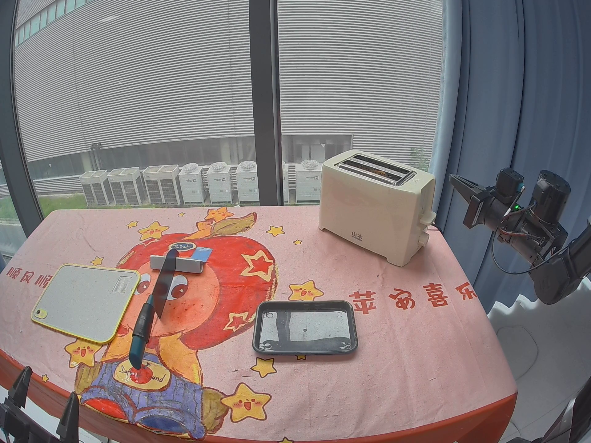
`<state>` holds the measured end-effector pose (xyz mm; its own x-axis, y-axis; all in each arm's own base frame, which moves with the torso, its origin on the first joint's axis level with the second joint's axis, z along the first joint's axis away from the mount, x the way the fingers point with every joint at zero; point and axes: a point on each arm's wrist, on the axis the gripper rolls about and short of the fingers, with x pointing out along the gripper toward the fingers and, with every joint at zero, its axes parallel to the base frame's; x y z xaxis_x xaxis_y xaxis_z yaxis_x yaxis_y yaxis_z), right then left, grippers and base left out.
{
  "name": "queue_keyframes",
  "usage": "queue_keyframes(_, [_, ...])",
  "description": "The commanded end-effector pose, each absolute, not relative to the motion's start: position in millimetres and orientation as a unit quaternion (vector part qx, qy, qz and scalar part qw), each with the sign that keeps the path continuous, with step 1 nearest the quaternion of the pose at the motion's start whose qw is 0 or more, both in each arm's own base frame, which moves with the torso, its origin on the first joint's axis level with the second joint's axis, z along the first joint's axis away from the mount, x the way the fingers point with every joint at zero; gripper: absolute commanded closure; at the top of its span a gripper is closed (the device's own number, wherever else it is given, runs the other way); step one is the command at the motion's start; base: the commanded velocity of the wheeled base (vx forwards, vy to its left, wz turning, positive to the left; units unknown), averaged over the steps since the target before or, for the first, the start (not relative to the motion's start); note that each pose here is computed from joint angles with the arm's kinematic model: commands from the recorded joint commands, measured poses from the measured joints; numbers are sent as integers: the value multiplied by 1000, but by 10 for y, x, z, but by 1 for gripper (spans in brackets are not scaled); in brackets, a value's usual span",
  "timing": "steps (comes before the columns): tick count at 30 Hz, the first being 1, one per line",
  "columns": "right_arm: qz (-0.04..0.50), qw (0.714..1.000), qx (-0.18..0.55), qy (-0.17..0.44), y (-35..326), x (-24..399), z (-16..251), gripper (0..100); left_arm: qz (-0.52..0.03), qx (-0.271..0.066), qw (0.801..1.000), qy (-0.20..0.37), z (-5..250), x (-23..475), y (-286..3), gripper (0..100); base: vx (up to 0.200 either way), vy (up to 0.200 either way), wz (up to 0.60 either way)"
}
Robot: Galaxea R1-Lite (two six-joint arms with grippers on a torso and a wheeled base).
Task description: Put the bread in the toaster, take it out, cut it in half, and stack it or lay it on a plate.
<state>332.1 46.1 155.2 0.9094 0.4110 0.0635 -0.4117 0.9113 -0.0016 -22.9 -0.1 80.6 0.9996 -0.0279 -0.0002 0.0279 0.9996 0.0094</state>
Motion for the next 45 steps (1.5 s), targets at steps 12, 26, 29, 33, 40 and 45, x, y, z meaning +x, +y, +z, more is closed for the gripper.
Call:
queue_keyframes(12, [213,976,6,-33,476,3306,1569,100,-15,5,1000,0,757,-229,-1,0,0,0,0])
queue_keyframes(26, [215,976,7,-17,482,3304,1481,100,-15,5,1000,0,757,-229,-1,0,0,0,0])
queue_keyframes(29, [219,976,8,-12,510,3287,1460,100,-15,5,1000,0,757,-229,-1,0,0,0,0])
queue_keyframes(33, [221,975,8,-11,525,3283,1455,100,-15,5,1000,0,757,-229,-1,0,0,0,0])
queue_keyframes(40, [222,975,17,-13,520,3277,1479,100,-15,5,1000,0,757,-229,-1,0,0,0,0])
queue_keyframes(45, [227,973,47,-12,536,3242,1524,100,-15,5,1000,0,757,-229,-1,0,0,0,0])
